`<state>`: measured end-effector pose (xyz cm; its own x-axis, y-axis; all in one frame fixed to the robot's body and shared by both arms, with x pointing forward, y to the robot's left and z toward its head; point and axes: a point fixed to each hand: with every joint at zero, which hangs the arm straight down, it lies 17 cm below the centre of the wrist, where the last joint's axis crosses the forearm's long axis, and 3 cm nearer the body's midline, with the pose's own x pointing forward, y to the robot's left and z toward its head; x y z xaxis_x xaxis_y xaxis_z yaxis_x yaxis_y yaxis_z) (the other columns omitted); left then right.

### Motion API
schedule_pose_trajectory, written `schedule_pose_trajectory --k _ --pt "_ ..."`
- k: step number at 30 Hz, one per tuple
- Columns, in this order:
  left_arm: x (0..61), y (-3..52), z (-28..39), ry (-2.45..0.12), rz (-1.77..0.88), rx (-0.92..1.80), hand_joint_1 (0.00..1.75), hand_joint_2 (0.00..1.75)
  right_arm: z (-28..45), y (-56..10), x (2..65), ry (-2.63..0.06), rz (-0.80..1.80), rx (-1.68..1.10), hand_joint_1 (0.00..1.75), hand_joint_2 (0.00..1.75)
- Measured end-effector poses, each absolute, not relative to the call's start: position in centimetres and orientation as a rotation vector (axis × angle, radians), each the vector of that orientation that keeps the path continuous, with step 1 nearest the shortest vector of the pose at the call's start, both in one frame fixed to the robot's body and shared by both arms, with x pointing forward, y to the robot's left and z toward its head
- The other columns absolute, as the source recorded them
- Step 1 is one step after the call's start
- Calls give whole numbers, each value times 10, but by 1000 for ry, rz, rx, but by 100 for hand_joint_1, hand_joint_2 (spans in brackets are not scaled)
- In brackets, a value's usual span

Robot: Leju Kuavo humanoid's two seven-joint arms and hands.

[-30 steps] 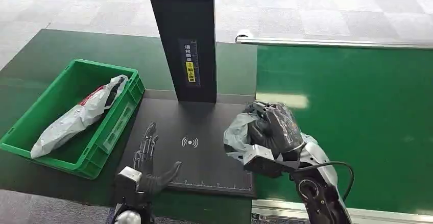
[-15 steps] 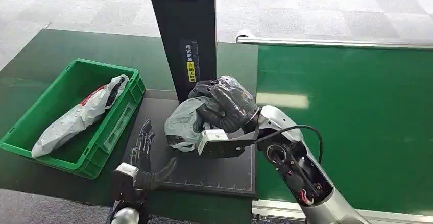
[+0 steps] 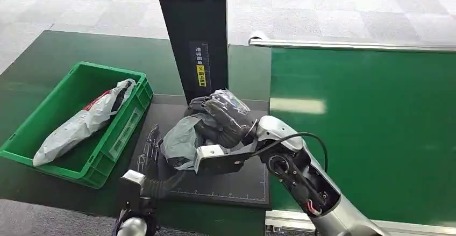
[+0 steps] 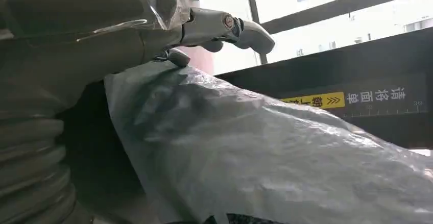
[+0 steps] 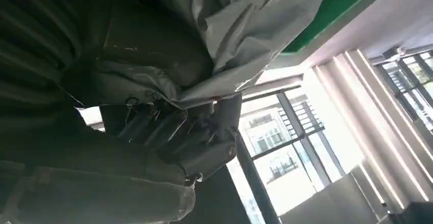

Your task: Moved the parcel from conveyor to table for the left to box.

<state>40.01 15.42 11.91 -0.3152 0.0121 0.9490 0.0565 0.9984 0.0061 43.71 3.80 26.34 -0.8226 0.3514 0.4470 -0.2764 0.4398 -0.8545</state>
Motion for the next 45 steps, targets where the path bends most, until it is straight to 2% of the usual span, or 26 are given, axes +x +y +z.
schedule_pose_trajectory --k 5,6,17,22,26,31,35,40,45 --pt "401 155 118 -1887 -44 -49 0 175 216 45 424 -2008 1457 56 175 175" --pt "401 155 118 -1886 -45 -48 0 175 209 45 423 -1992 1462 65 0 175" --pt "400 155 112 -1860 -61 -49 0 175 92 13 399 -1721 1401 240 0 175" --pt "400 154 111 -1859 -64 -54 0 175 67 1 390 -1651 1399 253 0 175" --pt "399 152 111 -1860 -91 -52 0 175 57 -4 375 -1600 1332 367 0 175" --pt "398 160 112 -1881 -152 4 0 175 75 -28 363 -1642 1050 542 0 175" --pt "392 172 106 -1887 -280 75 0 175 96 -75 368 -1705 763 582 0 175" --pt "383 189 102 -1887 -386 79 0 175 118 -158 377 -1788 395 539 0 175" --pt "379 189 102 -1887 -469 60 0 175 122 -216 376 -1828 235 416 0 175"
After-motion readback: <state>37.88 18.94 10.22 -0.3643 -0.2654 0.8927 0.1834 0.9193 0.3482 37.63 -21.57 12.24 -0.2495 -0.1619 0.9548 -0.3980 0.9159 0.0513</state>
